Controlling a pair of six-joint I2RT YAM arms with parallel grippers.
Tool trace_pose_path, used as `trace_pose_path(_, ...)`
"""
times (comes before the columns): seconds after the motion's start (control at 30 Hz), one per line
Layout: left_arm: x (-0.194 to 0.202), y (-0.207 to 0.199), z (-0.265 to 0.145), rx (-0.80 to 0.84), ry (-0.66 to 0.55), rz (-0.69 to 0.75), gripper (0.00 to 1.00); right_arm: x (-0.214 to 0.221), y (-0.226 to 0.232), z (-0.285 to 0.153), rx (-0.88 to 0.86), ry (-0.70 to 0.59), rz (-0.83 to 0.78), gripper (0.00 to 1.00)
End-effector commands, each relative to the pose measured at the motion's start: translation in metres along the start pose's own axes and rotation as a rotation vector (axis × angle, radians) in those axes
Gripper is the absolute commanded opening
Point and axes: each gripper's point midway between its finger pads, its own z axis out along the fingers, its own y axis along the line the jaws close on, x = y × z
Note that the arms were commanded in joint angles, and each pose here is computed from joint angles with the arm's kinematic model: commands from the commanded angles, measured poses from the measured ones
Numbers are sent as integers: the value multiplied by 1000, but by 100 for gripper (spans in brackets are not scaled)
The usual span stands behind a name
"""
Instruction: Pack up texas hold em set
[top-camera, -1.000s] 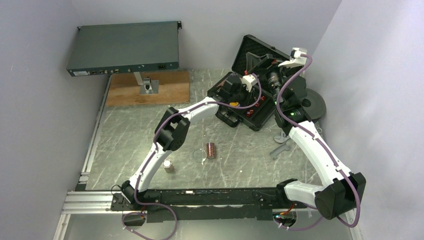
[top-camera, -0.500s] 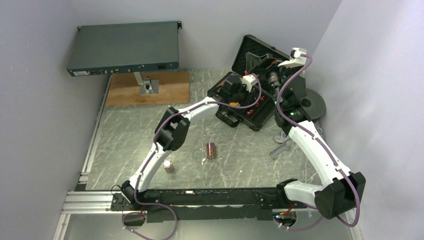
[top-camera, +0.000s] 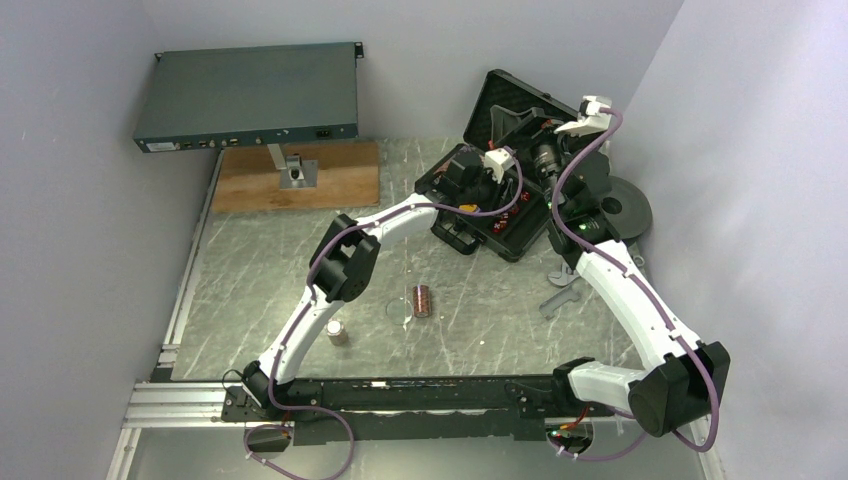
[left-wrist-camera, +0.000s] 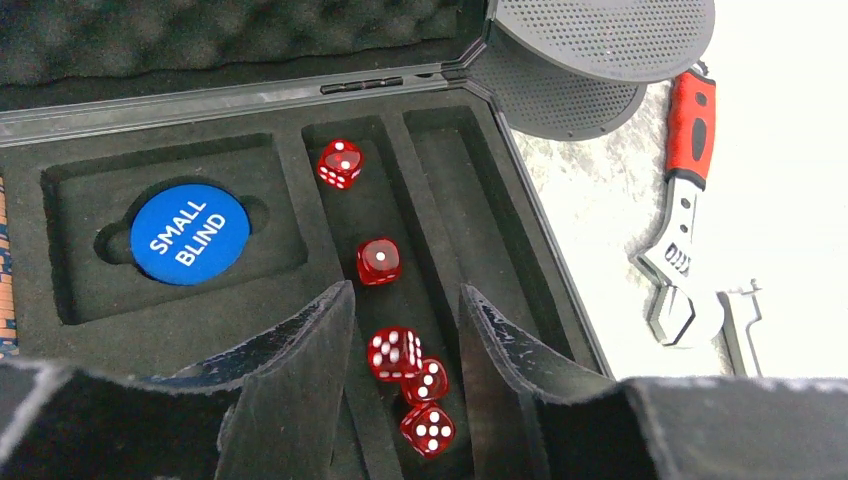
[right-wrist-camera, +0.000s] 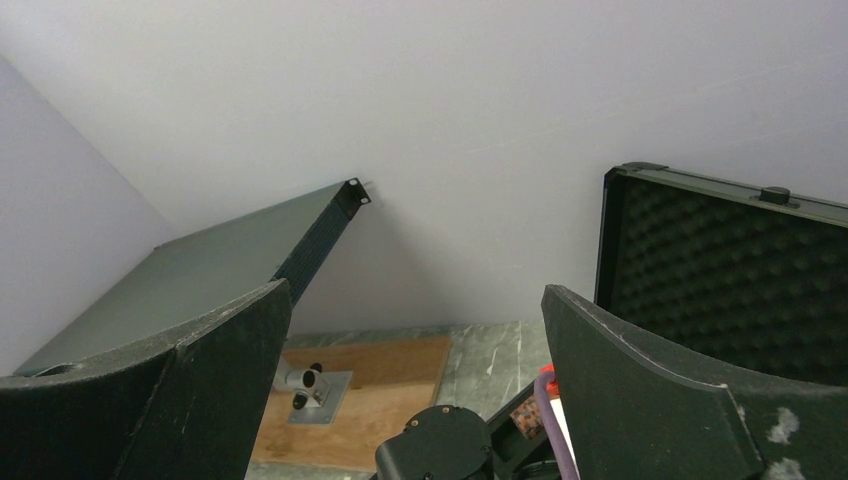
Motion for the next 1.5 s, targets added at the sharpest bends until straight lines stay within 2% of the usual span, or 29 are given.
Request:
trace_pose_path(0.0, -20, -4, 2, 29, -60, 15, 49, -17, 10, 0, -34, -61, 20, 100)
trace_pose_path(0.13, -24, -7, -2, 44, -72, 40, 47, -16, 10, 0, -37, -61, 22, 100)
trace_pose_path(0.27, -45, -9, -19, 35, -151, 59, 48, -18, 12, -2, -46, -63, 23, 100)
trace_pose_path(0.47, -70, -7, -54, -53, -218, 93, 59, -24, 17, -8, -53, -74, 12, 100)
trace_pose_path(0.77, -106, -4, -138, -252, -218, 94, 64, -29, 19, -16, -43, -66, 9, 100)
trace_pose_path(0.97, -90, -3, -199, -376, -129, 32, 64, -27, 24, -18, -48, -22, 31, 100)
trace_pose_path(1.17, -50, -13, -262, -469, 32, -39, 67, -12, 33, -10, -80, 68, 71, 100)
trace_pose_path(1.47, 7, -30, -356, -623, 156, -210, 75, -12, 37, -15, -100, 70, 98, 100)
